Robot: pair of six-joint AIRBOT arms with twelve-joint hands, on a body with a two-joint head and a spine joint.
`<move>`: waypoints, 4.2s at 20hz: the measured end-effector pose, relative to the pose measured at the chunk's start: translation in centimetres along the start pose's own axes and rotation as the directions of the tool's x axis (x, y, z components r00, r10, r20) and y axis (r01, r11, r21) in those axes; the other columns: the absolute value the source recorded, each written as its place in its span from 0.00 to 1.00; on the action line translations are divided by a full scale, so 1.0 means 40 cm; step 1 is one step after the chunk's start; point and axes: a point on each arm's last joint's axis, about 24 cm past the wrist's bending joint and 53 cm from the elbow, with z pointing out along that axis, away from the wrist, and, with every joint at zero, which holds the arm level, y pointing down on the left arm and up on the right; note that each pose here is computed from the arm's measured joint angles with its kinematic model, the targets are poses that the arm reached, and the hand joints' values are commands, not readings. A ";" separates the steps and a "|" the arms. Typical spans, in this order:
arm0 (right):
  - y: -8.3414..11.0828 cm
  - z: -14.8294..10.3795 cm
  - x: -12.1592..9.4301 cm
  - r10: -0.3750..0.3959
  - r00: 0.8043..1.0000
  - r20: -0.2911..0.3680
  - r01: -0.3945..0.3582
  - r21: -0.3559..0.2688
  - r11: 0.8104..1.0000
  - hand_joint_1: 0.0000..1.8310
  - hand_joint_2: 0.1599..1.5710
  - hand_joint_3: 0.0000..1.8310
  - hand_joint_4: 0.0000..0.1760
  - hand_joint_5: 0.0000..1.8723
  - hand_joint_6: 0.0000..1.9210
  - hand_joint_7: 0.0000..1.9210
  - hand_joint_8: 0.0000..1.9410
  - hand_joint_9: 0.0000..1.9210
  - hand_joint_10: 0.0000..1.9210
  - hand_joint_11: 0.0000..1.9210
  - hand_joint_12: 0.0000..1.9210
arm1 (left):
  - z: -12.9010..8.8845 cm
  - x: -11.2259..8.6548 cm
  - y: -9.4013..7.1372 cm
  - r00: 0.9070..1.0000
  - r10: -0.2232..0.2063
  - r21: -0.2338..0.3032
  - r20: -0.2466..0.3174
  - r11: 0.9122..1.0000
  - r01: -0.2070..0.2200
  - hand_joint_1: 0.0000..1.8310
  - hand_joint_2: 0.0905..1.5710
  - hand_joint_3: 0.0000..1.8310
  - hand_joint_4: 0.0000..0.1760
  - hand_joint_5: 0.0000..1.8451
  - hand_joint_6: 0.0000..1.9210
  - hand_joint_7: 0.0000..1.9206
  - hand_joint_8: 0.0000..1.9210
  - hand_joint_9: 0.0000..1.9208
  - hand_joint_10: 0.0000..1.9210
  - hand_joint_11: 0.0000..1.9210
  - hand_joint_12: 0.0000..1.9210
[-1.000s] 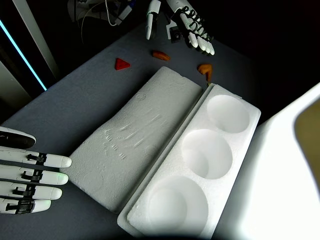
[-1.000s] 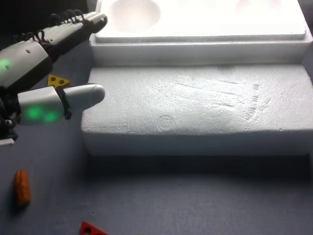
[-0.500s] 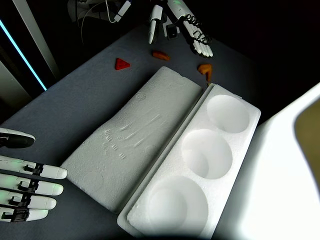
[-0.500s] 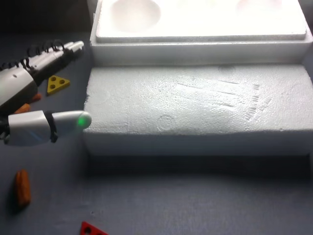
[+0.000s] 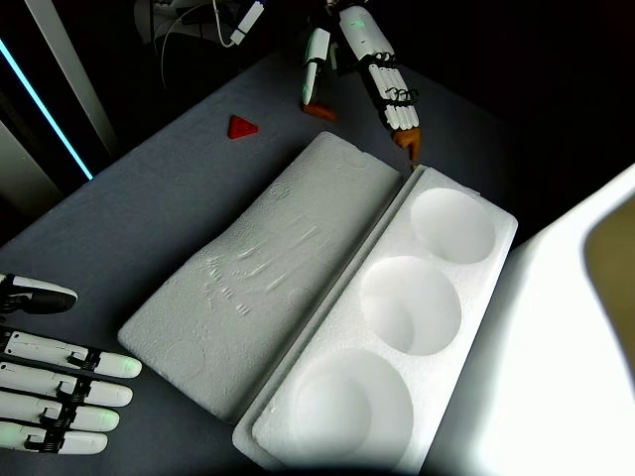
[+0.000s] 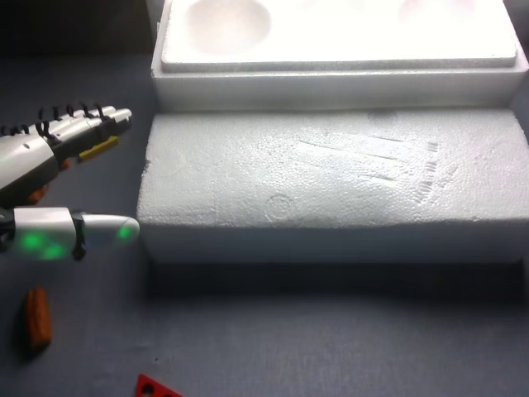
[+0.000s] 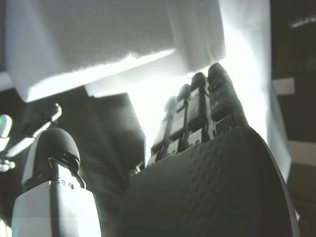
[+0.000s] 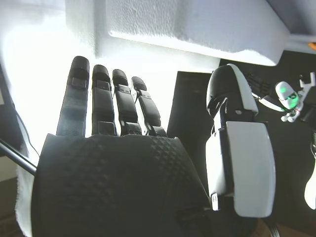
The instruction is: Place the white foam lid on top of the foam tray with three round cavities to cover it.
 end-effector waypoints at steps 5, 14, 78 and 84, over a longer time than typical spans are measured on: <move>-0.019 0.010 0.017 0.017 1.000 -0.007 -0.017 0.023 1.000 0.29 0.71 0.00 0.00 0.00 0.00 0.00 0.00 0.00 0.00 0.00 0.00 | 0.004 0.034 0.031 1.000 -0.007 -0.032 -0.027 0.999 0.006 0.27 0.60 0.00 0.00 0.04 0.01 0.00 0.00 0.00 0.00 0.00 0.00; -0.063 0.044 0.052 0.072 0.997 0.002 -0.072 0.069 0.995 0.31 0.69 0.00 0.00 0.00 0.00 0.00 0.00 0.00 0.00 0.00 0.00 | -0.002 0.049 0.082 0.999 -0.042 -0.083 0.020 0.996 0.043 0.28 0.60 0.00 0.00 0.04 0.00 0.00 0.00 0.00 0.00 0.00 0.00; 0.140 0.143 -0.198 0.128 0.966 0.226 -0.087 -0.183 0.979 0.27 0.76 0.00 0.00 0.00 0.52 0.03 0.41 0.00 0.56 0.00 1.00 | 0.068 -0.140 -0.182 0.961 -0.190 0.290 0.202 0.949 0.127 0.32 0.72 0.00 0.00 0.17 0.00 0.06 0.00 0.02 0.00 0.00 0.41; 0.135 0.212 -0.236 0.125 0.966 0.228 -0.089 -0.164 0.983 0.33 0.77 0.00 0.00 0.00 0.40 0.00 0.37 0.00 0.52 0.00 0.97 | 0.148 -0.171 -0.162 0.961 -0.180 0.249 0.209 0.960 0.125 0.29 0.71 0.00 0.00 0.15 0.00 0.07 0.00 0.02 0.00 0.00 0.56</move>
